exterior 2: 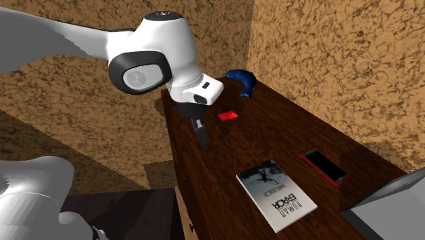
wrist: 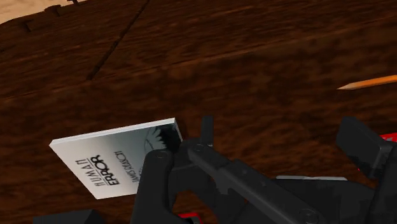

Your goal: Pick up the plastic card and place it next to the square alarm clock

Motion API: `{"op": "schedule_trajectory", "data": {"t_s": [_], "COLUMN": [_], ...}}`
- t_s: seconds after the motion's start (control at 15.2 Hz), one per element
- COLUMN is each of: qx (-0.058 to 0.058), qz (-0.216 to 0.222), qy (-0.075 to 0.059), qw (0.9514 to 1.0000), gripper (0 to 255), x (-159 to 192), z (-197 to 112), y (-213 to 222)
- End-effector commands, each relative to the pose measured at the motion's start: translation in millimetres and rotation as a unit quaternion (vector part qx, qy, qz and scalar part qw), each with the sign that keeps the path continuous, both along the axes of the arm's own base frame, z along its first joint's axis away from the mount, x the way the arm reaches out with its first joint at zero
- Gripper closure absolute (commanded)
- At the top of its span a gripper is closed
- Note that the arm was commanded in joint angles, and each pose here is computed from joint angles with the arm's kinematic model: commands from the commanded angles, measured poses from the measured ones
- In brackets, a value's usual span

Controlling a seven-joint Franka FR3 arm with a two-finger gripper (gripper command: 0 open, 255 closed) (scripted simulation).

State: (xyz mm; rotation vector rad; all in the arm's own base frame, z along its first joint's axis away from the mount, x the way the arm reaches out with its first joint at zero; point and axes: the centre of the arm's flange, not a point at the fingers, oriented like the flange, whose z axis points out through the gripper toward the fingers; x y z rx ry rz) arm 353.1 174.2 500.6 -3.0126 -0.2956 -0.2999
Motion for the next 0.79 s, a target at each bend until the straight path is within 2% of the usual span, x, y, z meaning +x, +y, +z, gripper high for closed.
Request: {"op": "schedule_trajectory", "data": {"t_s": [0.0, 0.33, 0.73], "qx": [0.002, 0.005, 0.009], "qz": [0.007, 0.025, 0.047], "qy": [-0.017, -0.057, -0.104], "qw": [0.9998, 0.998, 0.9934], "gripper": [0, 0, 0], "x": [9, 27, 48], "z": [-10, -35, -63], "y": [23, 76, 141]}}
